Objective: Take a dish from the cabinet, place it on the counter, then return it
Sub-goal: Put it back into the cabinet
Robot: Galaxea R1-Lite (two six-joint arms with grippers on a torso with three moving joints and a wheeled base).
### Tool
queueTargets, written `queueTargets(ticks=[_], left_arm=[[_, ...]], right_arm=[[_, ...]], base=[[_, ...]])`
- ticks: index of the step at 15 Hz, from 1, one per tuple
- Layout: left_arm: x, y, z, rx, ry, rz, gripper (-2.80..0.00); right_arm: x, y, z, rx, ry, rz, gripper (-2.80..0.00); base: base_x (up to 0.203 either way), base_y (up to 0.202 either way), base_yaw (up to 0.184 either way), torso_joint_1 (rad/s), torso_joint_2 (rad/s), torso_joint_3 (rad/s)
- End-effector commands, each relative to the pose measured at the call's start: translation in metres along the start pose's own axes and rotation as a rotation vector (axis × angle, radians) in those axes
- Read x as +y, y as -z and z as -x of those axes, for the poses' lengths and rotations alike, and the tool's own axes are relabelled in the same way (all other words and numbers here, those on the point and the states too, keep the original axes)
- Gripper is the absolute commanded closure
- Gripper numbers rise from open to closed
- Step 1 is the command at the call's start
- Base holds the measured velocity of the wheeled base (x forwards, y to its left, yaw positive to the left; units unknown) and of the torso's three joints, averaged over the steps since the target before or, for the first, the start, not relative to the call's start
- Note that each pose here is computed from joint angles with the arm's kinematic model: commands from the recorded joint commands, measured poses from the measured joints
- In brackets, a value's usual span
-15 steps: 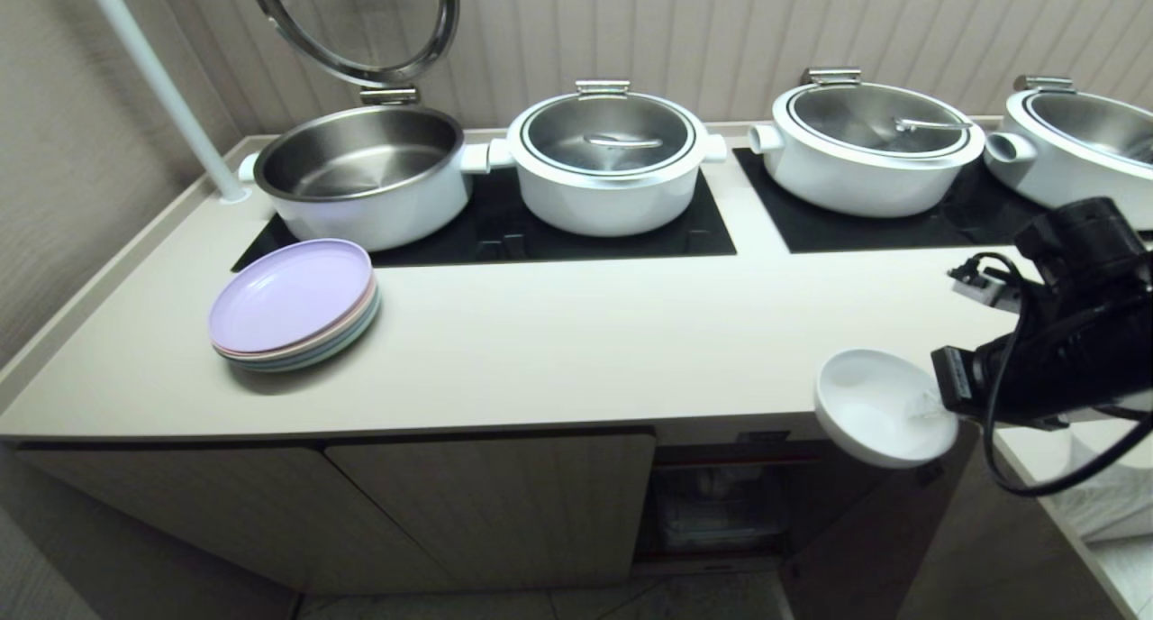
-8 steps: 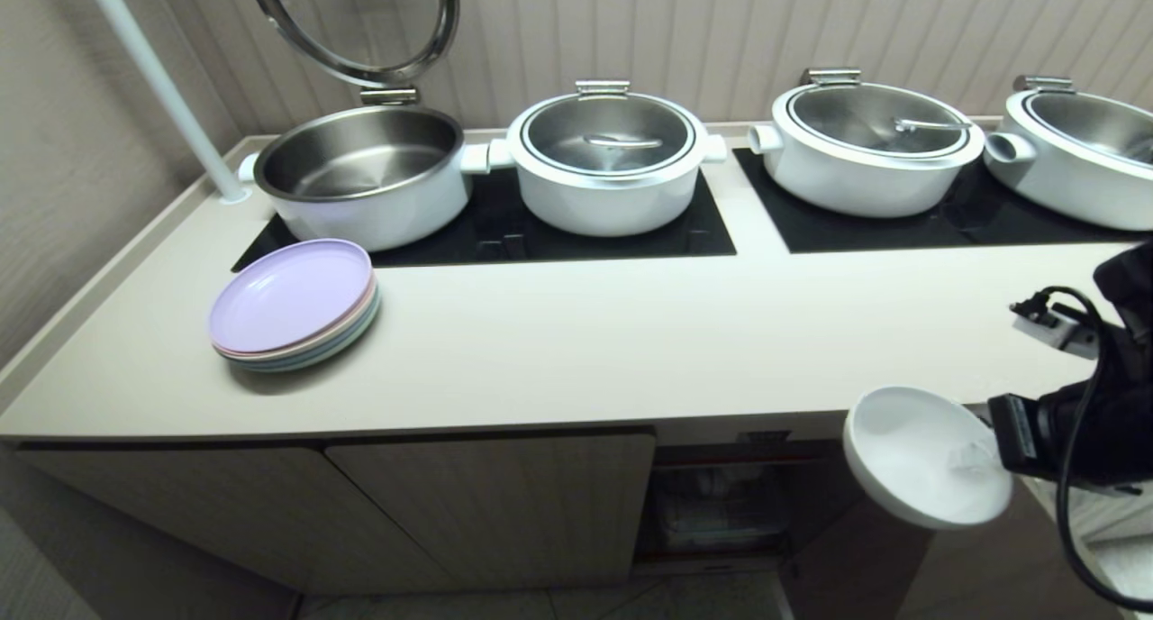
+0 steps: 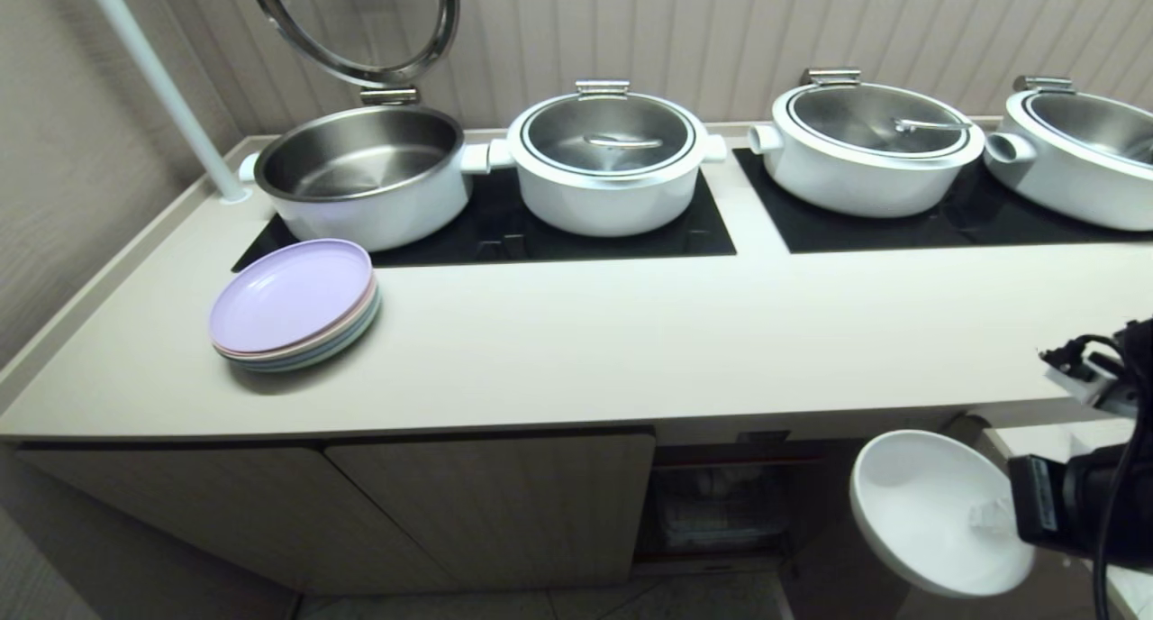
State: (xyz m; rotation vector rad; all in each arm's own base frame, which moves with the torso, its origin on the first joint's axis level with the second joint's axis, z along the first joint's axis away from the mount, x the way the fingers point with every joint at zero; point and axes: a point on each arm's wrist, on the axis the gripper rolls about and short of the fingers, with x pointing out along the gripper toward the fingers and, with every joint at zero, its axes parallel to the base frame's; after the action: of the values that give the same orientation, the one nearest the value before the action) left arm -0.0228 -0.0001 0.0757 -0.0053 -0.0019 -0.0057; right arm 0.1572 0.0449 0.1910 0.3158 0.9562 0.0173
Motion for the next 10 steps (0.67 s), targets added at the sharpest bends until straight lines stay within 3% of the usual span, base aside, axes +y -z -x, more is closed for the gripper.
queueTargets(ticks=[1,10], left_arm=[[0.000,0.000,0.000,-0.001,0.000,0.001,0.00],[0.000,0.000,0.000,-0.001,0.000,0.001,0.00]], right_arm=[[-0.002,0.011,0.007,-0.010,-0.007,-0.014,0.00],[-0.026,0.047,0.027,-0.091,0.020,-0.038,0.00]], base=[[0.000,0.000,0.000,0.000,0.00,0.000],[0.000,0.000,0.000,0.000,0.00,0.000]])
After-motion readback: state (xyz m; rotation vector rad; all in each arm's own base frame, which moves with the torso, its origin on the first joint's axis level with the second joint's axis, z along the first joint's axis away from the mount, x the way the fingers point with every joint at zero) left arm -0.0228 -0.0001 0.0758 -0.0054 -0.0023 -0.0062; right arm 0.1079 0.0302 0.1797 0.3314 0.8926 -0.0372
